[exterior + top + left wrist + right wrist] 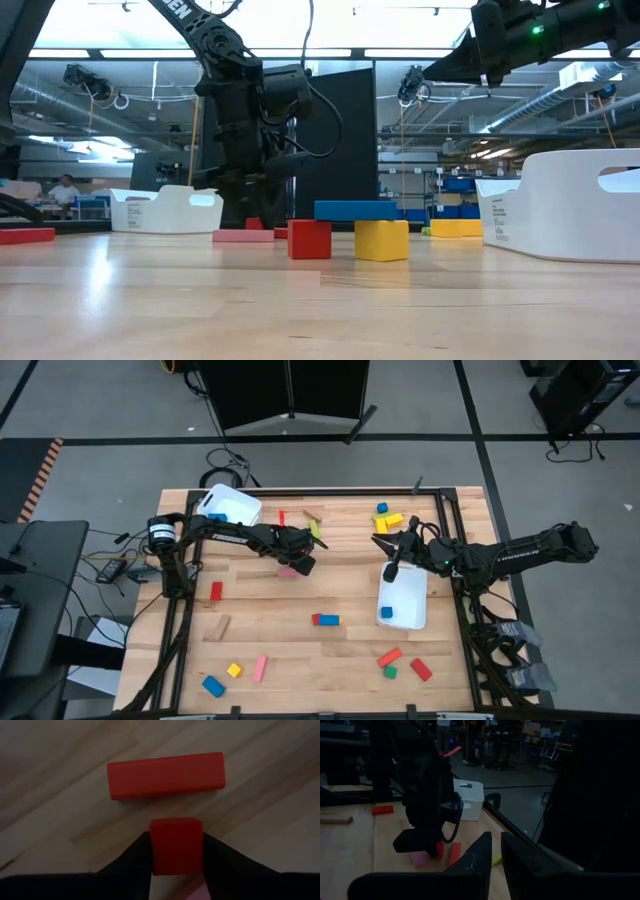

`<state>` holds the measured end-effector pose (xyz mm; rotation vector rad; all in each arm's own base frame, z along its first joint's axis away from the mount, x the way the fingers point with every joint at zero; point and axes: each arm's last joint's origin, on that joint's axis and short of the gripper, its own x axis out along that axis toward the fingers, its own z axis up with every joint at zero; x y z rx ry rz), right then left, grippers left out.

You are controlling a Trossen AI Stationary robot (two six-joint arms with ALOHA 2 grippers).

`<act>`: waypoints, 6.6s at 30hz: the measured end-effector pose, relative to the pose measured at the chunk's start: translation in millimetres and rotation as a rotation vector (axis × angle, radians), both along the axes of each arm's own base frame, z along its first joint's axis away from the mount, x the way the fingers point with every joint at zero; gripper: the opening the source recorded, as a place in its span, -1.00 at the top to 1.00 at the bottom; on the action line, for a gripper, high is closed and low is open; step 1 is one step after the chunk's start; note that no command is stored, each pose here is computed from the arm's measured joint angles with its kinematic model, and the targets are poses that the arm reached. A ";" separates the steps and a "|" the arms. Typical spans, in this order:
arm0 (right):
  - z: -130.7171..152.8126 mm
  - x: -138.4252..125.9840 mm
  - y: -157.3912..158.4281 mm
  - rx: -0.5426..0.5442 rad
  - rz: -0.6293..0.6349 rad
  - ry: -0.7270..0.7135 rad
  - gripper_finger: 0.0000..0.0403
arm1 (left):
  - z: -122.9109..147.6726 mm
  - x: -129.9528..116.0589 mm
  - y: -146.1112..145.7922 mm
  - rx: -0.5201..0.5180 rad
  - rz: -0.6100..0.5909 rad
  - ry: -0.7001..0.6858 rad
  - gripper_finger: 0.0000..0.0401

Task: Sort blocks by size
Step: Put the top red cube block into the bottom white bin, then put the top orange rectangular block into the top white bin

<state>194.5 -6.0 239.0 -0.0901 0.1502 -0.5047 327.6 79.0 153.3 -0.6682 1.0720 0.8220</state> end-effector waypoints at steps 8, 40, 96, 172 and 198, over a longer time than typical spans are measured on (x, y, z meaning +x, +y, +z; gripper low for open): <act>0.0 0.0 0.1 0.001 0.000 0.000 0.74 | 18.9 -1.0 -13.3 -0.007 -0.053 -0.060 0.30; 7.6 -2.8 1.9 -0.004 0.011 -0.057 0.74 | 193.9 -21.3 -108.9 0.385 -1.102 -1.089 0.30; 74.7 -39.7 22.3 0.002 0.149 -0.421 0.74 | 43.3 151.5 -93.1 0.493 -0.721 -0.959 -0.39; -119.3 252.6 -107.4 0.370 0.127 0.735 0.23 | 132.0 -193.2 -75.7 0.827 -0.314 -1.321 -0.11; -43.1 340.4 -111.8 0.272 0.279 0.194 0.43 | 147.5 -219.7 -75.6 0.844 -0.301 -1.487 -0.11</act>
